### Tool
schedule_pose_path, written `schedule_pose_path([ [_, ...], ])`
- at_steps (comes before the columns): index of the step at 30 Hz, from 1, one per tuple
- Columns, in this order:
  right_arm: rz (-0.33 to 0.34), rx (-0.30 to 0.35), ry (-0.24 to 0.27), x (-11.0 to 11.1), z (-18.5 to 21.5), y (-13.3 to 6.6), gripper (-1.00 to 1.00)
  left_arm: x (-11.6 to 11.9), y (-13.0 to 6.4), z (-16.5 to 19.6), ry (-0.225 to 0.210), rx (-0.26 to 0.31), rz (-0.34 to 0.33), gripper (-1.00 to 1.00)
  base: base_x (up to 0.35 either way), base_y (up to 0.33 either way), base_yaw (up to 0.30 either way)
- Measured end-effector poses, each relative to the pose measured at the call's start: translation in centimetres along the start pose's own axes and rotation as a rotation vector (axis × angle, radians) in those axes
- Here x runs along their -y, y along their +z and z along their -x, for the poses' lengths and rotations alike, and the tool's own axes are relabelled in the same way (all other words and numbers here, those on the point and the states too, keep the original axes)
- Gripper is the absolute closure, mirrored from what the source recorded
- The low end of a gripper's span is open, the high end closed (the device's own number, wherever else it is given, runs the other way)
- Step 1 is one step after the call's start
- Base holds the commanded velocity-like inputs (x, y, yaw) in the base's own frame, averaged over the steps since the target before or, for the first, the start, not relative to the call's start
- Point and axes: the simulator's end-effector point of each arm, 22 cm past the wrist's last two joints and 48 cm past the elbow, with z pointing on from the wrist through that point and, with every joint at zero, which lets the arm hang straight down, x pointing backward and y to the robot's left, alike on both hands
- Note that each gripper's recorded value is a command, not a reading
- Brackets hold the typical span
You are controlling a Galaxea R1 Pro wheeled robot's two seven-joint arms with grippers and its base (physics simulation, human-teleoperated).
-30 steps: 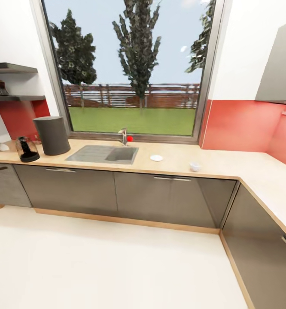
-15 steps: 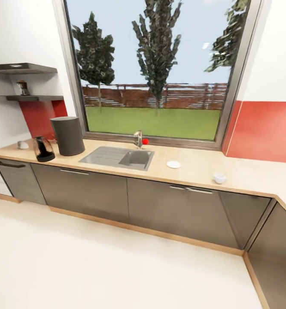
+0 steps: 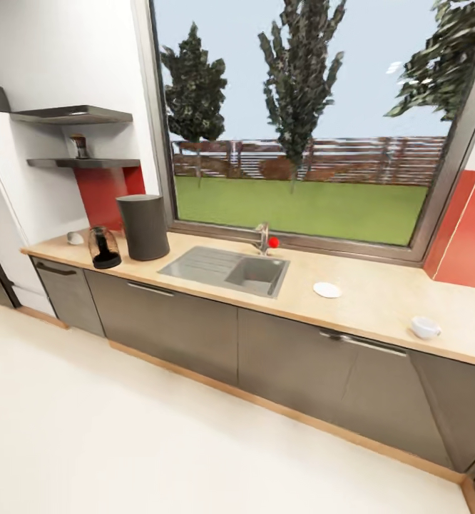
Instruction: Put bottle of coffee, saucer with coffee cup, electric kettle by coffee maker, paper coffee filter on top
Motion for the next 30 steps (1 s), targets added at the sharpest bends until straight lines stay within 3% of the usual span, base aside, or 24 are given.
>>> schedule_pose_path([
  [6,0.000,0.001,0.000,0.0,0.0,0.0,-1.00,-0.4,0.0,0.0,-0.001,0.000,0.007,-1.00,0.337,0.000,0.269],
  [15,0.000,0.003,0.000,0.0,0.0,0.0,-1.00,-1.9,0.0,0.1,-0.073,0.003,0.046,-1.00,0.337,0.036,0.269],
  [30,0.000,0.003,0.000,0.0,0.0,0.0,-1.00,-2.0,0.0,0.0,-0.077,0.002,0.047,-1.00,0.336,0.041,0.269],
])
